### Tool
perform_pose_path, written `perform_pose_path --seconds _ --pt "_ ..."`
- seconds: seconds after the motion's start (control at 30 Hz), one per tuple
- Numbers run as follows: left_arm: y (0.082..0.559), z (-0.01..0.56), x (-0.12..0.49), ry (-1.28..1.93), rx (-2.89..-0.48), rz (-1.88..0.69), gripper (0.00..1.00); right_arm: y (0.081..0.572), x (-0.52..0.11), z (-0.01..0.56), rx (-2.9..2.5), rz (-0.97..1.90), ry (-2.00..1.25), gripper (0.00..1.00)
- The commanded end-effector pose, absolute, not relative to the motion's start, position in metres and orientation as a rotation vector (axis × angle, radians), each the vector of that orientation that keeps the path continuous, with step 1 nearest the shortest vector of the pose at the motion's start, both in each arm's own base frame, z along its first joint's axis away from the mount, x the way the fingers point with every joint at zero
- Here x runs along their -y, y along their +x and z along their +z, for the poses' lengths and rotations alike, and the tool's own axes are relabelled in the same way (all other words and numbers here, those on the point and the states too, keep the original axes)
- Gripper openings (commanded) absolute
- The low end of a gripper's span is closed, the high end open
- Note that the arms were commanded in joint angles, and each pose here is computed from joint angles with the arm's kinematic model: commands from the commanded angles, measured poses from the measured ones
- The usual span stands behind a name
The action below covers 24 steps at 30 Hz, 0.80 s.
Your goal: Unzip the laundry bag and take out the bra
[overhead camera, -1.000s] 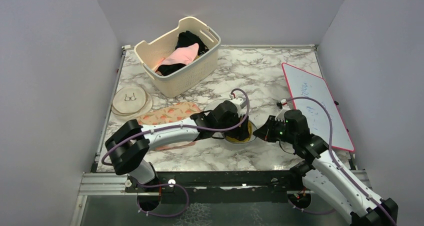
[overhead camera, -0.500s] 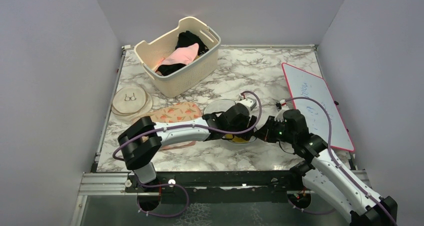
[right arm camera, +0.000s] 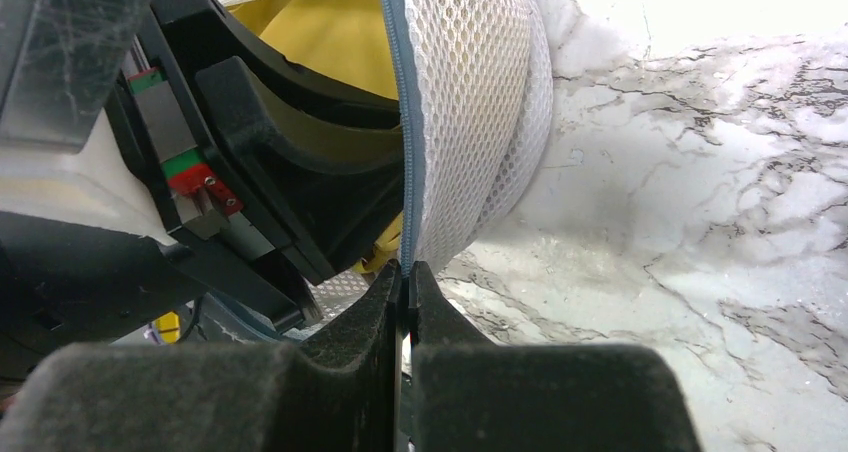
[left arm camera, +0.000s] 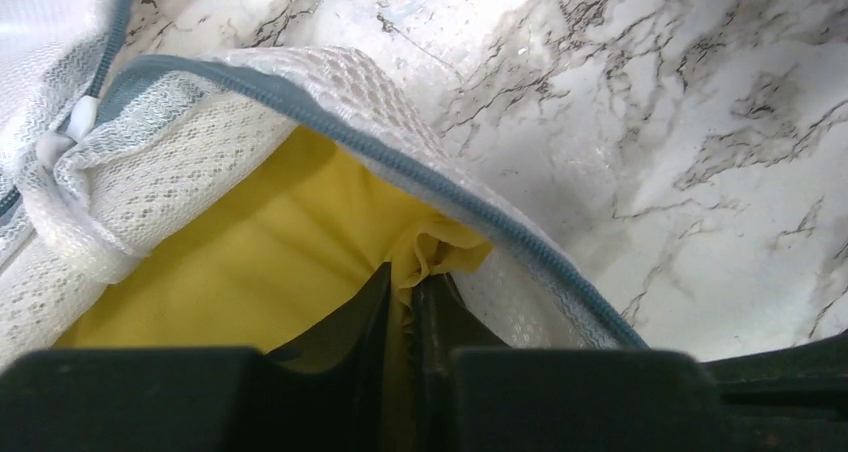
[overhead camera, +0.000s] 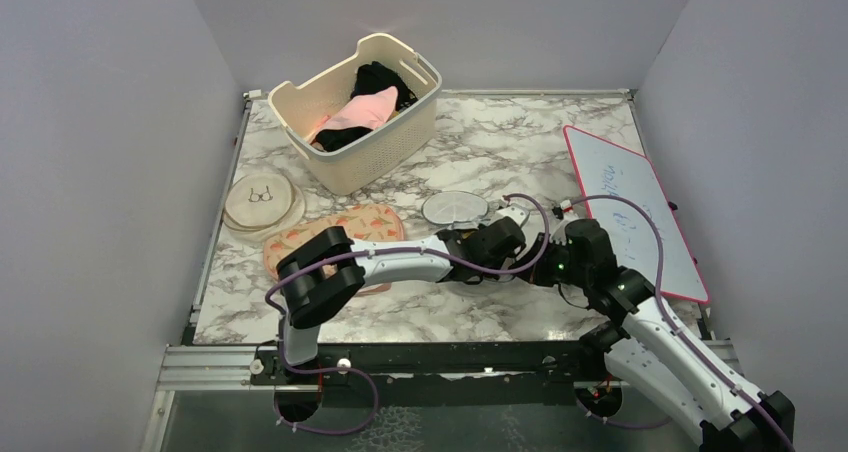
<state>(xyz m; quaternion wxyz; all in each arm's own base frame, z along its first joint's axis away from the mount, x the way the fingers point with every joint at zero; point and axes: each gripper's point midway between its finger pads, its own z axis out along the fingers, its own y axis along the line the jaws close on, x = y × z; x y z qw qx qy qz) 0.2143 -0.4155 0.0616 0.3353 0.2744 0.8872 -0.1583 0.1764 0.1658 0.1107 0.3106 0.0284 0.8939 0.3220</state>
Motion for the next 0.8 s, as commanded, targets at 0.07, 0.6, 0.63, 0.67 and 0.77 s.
perform_pose_path --seconds 0.07,0.6,0.63,0.67,0.77 --pt "0.214 0.099 0.403 0.737 -2.259 -0.405 0.00 0.184 -0.168 0.113 -2.333 0.850 0.071 0.01" --pt "0.207 0.247 0.365 0.539 -1.931 -0.668 0.00 0.189 -0.169 0.111 -2.323 0.836 0.054 0.01" --pt "0.207 0.254 0.363 0.525 -1.913 -0.680 0.00 0.189 -0.169 0.111 -2.324 0.836 0.054 0.01" --pt "0.207 0.263 0.360 0.511 -1.895 -0.692 0.00 0.189 -0.169 0.111 -2.323 0.836 0.055 0.01" --pt "0.206 0.283 0.354 0.492 -1.859 -0.705 0.00 0.189 -0.169 0.111 -2.318 0.840 0.056 0.01"
